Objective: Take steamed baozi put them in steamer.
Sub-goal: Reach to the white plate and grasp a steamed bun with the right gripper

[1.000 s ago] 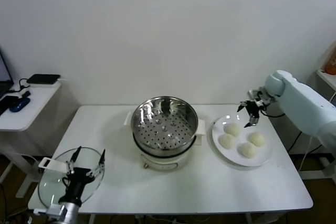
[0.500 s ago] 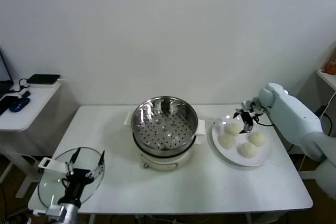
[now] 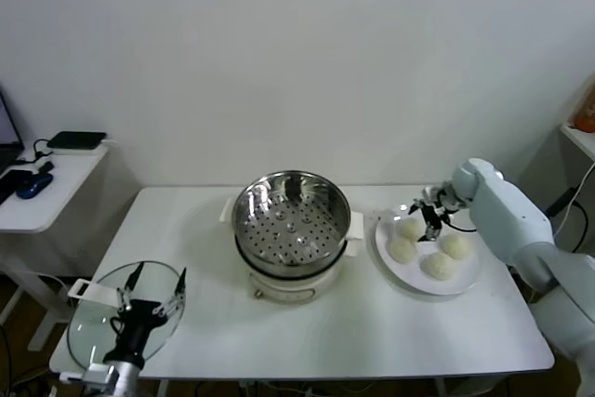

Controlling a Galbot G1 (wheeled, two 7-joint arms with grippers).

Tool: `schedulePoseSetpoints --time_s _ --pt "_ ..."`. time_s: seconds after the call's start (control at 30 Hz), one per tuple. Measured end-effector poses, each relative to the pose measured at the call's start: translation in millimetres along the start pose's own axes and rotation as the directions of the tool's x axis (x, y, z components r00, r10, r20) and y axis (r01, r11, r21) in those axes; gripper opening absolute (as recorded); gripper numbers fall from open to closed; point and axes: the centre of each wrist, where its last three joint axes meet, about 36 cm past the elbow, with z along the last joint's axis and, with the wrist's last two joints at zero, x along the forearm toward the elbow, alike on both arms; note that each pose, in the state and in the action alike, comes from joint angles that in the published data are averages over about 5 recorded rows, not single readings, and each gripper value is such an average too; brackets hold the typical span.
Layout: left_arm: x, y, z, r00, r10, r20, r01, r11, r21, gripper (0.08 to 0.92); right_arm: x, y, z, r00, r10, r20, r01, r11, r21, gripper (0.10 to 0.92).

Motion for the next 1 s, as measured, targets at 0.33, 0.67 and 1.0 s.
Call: schedulePoseSetpoints --time_s 0.33,0.67,1.0 --pt "1.3 0.2 0.5 1.0000 -0.002 -0.002 0.002 1.000 0.002 0.823 -6.1 1.4 1.0 1.000 -0.004 -0.010 0.004 1.000 -0.017 0.823" --pt "2.4 0.5 1.2 1.0000 -0.005 -0.002 0.005 1.000 0.002 0.823 -9.1 2.9 3.1 1.000 -0.005 -0.016 0.004 0.999 -0.036 0.763" --pt "2.5 0.3 2.3 1.0000 -0.007 -0.003 0.007 1.000 0.003 0.823 -9.2 3.4 4.5 1.000 -0.002 -0.016 0.001 0.999 -0.044 0.688"
